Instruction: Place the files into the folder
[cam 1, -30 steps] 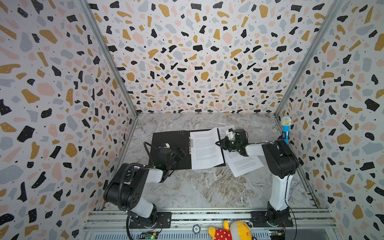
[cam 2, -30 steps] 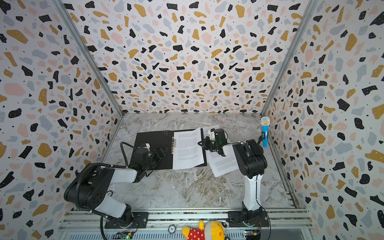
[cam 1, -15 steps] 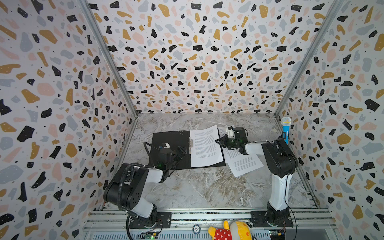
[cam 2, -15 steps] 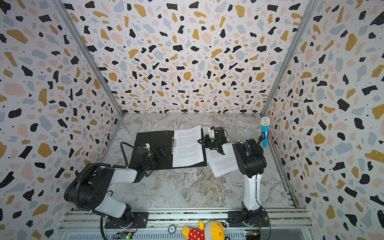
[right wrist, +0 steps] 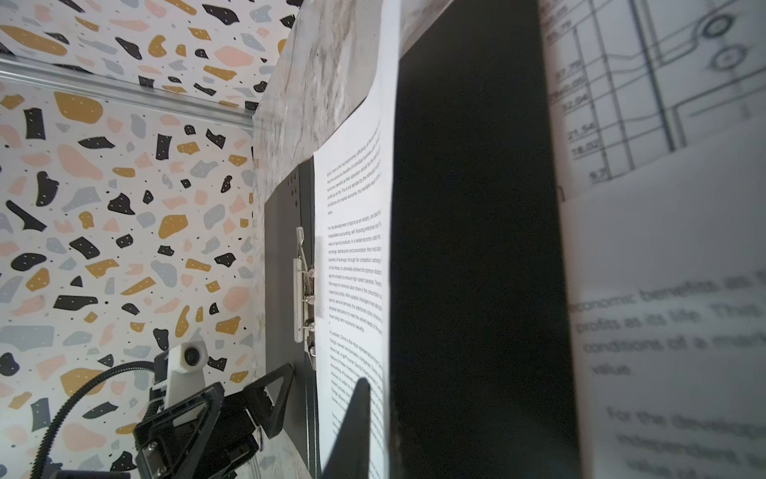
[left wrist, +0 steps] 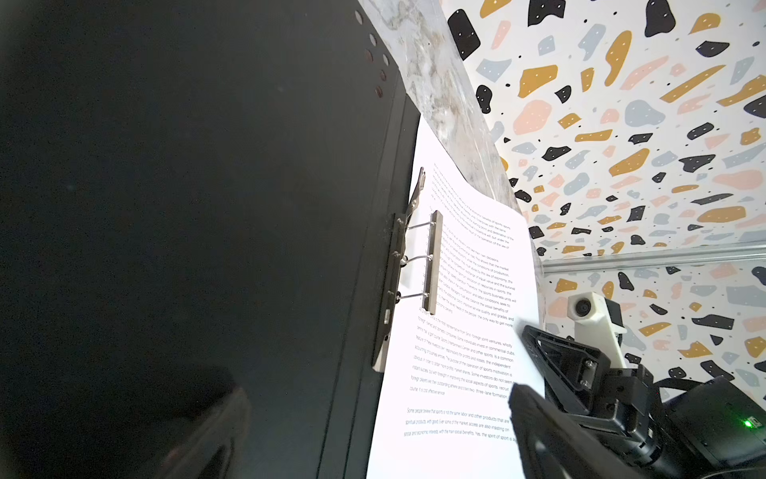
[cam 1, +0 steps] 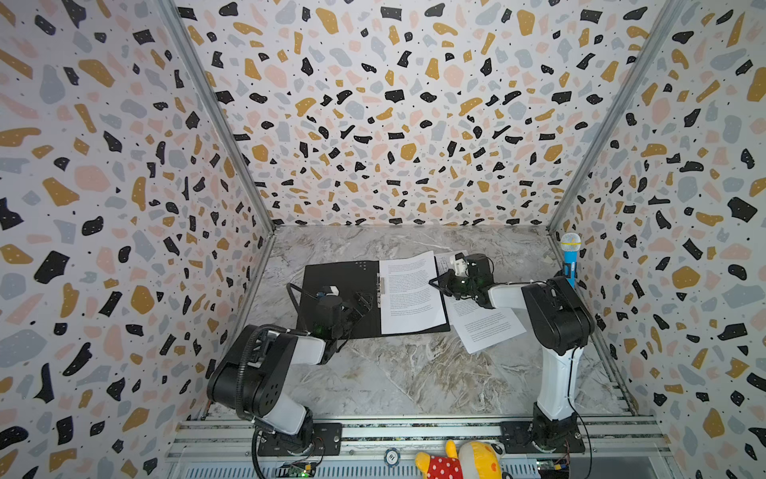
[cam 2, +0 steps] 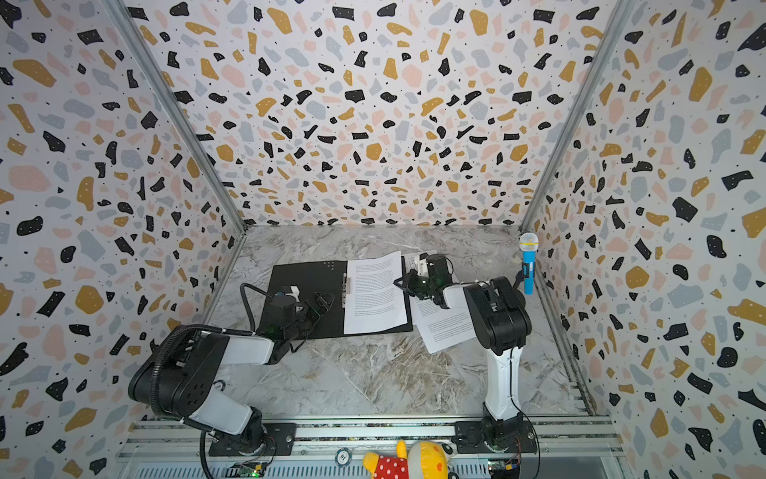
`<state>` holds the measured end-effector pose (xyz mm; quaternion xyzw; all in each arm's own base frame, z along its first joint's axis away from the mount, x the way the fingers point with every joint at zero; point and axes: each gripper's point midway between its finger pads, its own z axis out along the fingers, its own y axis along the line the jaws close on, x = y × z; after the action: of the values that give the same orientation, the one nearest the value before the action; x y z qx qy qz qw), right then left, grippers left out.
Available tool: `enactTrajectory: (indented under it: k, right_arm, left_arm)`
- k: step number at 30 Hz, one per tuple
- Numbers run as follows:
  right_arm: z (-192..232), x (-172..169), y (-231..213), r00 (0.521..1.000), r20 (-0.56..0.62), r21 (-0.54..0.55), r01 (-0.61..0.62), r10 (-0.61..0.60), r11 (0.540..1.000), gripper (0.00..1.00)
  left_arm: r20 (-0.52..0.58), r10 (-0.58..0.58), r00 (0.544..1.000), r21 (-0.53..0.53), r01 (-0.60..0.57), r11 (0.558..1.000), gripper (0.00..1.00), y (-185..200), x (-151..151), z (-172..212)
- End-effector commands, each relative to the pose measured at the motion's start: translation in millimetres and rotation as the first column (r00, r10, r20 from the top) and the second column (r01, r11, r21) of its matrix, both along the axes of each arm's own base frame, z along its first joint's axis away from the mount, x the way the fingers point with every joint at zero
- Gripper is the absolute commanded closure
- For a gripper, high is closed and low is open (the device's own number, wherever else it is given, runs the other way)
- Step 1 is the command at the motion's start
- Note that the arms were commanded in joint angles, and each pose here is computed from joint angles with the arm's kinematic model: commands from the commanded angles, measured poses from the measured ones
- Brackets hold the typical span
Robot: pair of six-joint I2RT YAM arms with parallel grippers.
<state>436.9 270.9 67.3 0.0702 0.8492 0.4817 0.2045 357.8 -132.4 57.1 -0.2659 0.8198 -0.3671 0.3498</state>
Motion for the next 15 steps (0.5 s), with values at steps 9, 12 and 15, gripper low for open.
enactTrajectory:
  k: [9,12,15]
  right_arm:
    - [13,6,-7,1.0,0.022,-0.043,-0.006,0.007,0.999,0.46]
    - [11,7,-15,1.0,0.012,-0.076,0.009,-0.008,0.997,0.39]
    - [13,7,-24,0.999,0.022,-0.093,0.027,-0.025,0.995,0.33]
  left_arm:
    - [-0.042,-0.003,0.999,0.002,0.003,1.0,0.0,2,-9,-15]
    - [-0.043,-0.002,0.999,0.003,0.002,1.0,0.0,3,-10,-15]
    - [-0.035,0.0,0.999,0.011,0.001,1.0,0.0,4,-9,-13]
